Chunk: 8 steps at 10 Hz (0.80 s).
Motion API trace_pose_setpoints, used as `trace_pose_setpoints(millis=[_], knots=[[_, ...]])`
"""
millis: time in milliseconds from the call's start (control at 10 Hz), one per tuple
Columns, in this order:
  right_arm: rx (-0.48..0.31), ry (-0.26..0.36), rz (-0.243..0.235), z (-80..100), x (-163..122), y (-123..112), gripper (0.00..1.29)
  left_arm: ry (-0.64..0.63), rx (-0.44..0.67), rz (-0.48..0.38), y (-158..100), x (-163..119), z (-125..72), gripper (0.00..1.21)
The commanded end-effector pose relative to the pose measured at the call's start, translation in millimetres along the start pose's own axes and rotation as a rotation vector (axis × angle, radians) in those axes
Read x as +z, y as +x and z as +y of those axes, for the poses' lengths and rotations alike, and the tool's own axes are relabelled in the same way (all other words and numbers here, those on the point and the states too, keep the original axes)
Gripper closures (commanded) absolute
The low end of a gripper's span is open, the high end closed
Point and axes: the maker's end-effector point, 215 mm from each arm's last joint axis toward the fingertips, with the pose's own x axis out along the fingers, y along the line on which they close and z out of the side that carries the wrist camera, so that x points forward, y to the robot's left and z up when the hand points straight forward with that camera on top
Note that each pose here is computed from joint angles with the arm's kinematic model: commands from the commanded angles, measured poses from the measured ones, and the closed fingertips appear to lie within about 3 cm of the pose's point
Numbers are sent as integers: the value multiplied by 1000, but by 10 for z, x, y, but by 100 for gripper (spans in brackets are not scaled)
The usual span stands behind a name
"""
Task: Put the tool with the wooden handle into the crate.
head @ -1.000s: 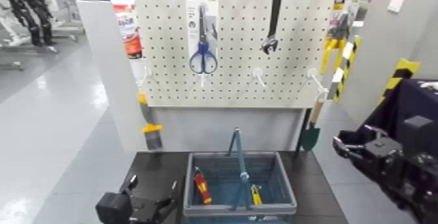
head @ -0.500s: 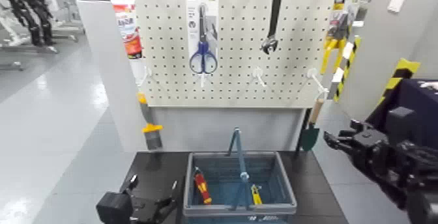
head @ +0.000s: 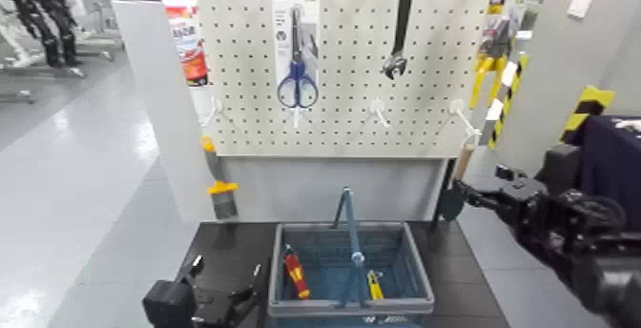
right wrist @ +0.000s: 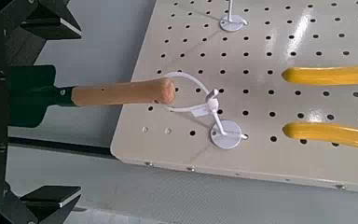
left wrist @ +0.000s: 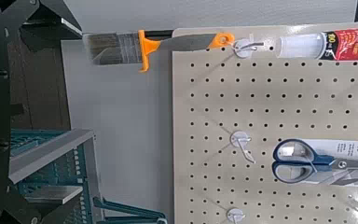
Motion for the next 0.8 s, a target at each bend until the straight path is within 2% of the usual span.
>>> trace_pose_setpoints(millis=[100, 400, 700, 800], knots=[[39, 8, -1, 88, -18, 169, 13, -1, -1, -3, 7, 13, -10, 13], [61, 1, -13, 112, 64, 261, 16, -2, -4, -3, 17, 14, -29, 13], [81, 15, -12, 129, 59, 293, 40, -5, -6, -3, 23, 14, -42, 13], [84, 19, -10, 125, 43, 292, 55, -3, -6, -5, 28, 22, -42, 13]])
